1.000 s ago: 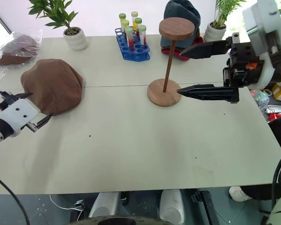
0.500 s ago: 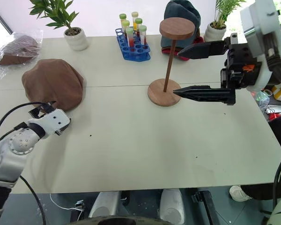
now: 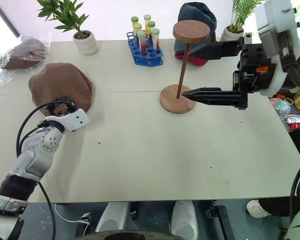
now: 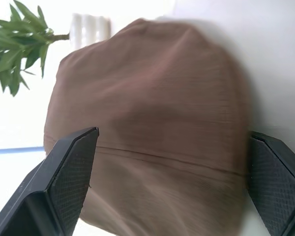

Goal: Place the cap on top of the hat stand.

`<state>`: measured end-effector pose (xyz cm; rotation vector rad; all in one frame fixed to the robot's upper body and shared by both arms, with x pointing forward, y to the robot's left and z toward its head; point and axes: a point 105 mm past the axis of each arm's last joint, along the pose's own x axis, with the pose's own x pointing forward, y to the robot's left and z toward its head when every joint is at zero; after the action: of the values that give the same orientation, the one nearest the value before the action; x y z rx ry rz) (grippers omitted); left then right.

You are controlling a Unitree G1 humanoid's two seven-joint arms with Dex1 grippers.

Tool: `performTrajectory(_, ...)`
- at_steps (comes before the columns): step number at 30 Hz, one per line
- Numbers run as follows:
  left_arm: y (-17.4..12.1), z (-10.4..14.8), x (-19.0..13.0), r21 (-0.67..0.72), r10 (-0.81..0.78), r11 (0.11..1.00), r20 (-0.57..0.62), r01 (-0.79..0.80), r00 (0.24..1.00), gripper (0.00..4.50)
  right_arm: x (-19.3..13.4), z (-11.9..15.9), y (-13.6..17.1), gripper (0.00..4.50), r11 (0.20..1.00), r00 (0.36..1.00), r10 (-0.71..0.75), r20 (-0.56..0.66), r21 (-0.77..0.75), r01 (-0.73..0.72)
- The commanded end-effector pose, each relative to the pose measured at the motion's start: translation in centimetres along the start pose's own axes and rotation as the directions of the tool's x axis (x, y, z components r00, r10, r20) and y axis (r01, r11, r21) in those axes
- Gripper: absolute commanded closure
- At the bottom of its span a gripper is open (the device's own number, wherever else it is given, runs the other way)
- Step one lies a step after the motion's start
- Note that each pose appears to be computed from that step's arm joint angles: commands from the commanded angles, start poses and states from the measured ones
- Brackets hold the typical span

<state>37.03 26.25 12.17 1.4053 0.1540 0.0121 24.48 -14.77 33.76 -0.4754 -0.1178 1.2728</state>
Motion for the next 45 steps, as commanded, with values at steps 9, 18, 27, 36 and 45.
performTrajectory(9, 0.8, -1.1, 1.8, 0.102, 0.127, 0.987, -0.044, -0.122, 0.991, 0.0, -0.1, 1.5, 0.3, 0.02, 0.998, 1.0, -0.011, 0.024, -0.059, 0.012)
performTrajectory(18, 1.5, -1.5, 1.9, 0.07, 0.134, 0.989, -0.041, -0.131, 0.99, 1.87, 0.0, 1.5, 0.3, 0.0, 0.998, 1.0, -0.015, 0.023, -0.056, 0.016)
performTrajectory(27, 4.1, -2.0, 1.7, 0.067, 0.205, 0.977, -0.033, -0.202, 0.978, 4.49, -0.1, 1.0, 0.2, 0.0, 0.999, 1.0, -0.028, 0.004, -0.031, 0.028)
performTrajectory(36, 9.4, -1.5, 0.3, 0.095, 0.328, 0.939, 0.041, -0.331, 0.944, 4.49, -0.1, 0.7, -0.3, 0.0, 0.996, 0.998, -0.066, -0.016, -0.06, 0.065)
performTrajectory(45, 16.8, 2.1, -2.5, -0.005, 0.466, 0.878, 0.24, -0.479, 0.852, 4.49, -2.8, 1.1, -2.1, 0.0, 0.981, 0.983, -0.181, -0.04, -0.071, 0.178)
